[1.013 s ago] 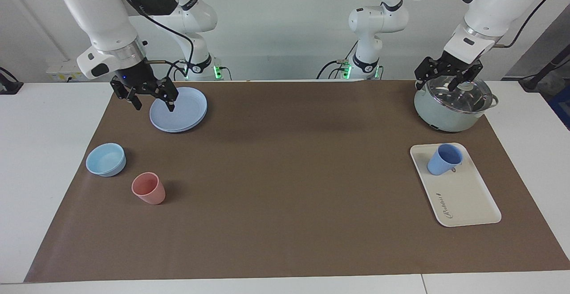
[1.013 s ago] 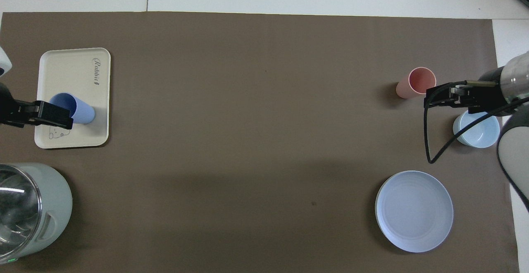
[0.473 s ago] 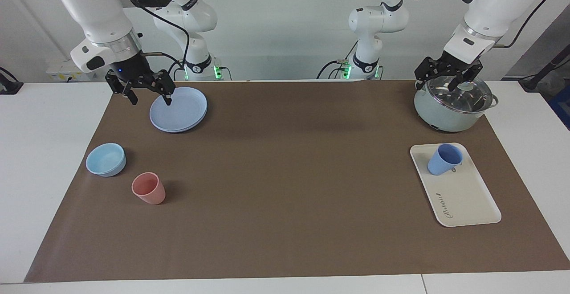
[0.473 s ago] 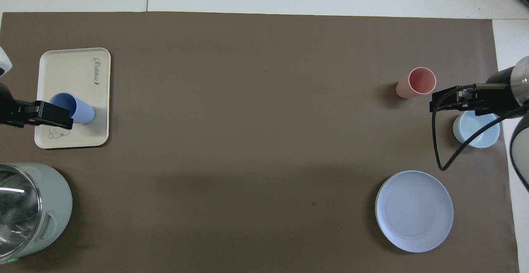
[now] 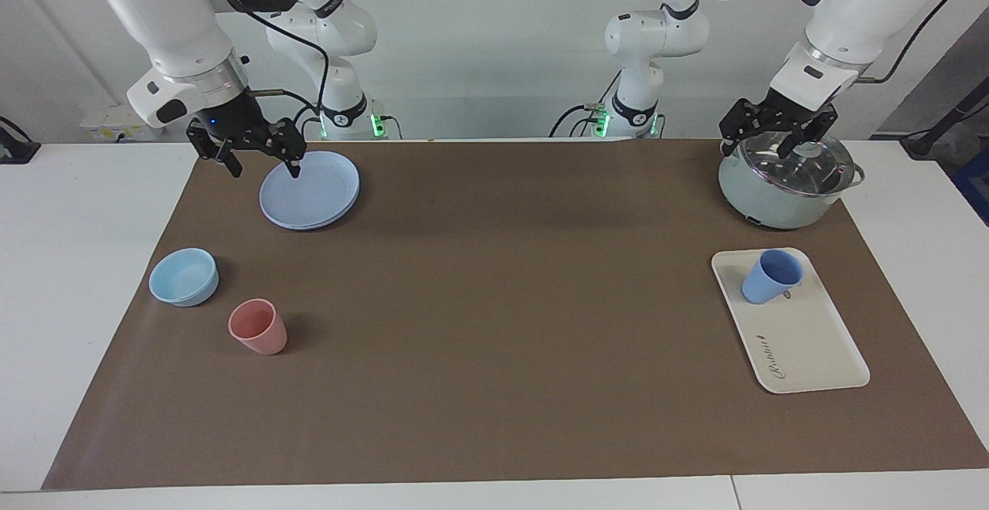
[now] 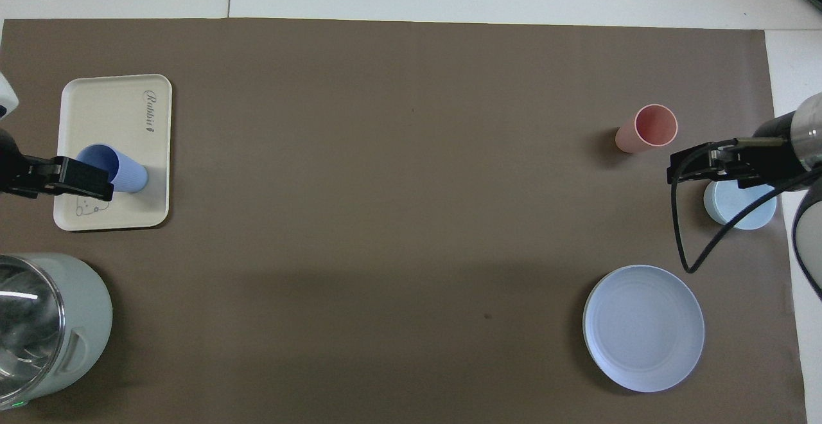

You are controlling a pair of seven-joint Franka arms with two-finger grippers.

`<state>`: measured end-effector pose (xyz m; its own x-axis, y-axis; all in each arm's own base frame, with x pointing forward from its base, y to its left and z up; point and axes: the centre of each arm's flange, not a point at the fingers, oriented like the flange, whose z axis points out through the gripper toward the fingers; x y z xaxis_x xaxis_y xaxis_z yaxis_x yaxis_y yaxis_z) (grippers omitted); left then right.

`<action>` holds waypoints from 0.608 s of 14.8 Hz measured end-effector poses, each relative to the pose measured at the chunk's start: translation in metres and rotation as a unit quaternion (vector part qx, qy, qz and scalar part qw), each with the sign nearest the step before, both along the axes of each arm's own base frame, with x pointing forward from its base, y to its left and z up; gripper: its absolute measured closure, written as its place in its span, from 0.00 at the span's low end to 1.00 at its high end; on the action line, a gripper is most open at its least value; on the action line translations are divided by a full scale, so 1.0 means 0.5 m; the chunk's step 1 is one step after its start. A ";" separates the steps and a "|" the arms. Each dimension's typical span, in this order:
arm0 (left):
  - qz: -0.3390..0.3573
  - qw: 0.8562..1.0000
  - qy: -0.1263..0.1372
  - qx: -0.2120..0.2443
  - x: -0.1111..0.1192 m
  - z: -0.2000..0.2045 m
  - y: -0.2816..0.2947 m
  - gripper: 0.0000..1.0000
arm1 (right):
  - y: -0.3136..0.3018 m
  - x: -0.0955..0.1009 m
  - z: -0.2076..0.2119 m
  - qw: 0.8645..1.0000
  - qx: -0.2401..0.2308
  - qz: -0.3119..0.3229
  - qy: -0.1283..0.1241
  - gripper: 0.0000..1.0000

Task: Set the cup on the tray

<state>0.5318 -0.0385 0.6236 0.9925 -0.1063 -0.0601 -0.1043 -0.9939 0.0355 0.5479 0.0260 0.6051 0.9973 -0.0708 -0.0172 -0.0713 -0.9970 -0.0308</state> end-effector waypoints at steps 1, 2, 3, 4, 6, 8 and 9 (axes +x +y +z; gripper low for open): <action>0.000 1.000 0.000 0.000 0.000 0.000 0.000 0.00 | 0.000 0.000 0.001 1.000 0.000 0.001 0.000 0.00; 0.000 1.000 0.000 0.000 0.000 0.000 0.000 0.00 | 0.000 -0.001 0.001 1.000 0.000 0.004 -0.001 0.00; 0.000 1.000 0.000 0.000 0.000 0.000 0.000 0.00 | 0.000 -0.001 0.001 1.000 0.000 0.007 -0.001 0.00; 0.000 1.000 0.000 0.000 0.000 0.000 0.000 0.00 | 0.000 -0.001 0.001 1.000 0.000 0.009 -0.001 0.00; 0.000 1.000 0.000 0.000 0.000 0.000 0.000 0.00 | 0.000 -0.001 0.003 1.000 0.000 0.010 -0.002 0.00; 0.000 1.000 0.000 0.000 0.000 0.000 0.000 0.00 | 0.000 0.000 0.009 1.000 0.000 0.009 -0.006 0.00; 0.000 1.000 0.000 0.000 0.000 0.000 0.000 0.00 | -0.001 0.001 0.014 1.000 0.000 0.009 -0.009 0.00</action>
<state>0.5318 -0.0385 0.6236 0.9925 -0.1063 -0.0601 -0.1043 -0.9939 0.0355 0.5483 0.0254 0.6121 0.9986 -0.0528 0.0007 -0.0528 -0.9981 -0.0327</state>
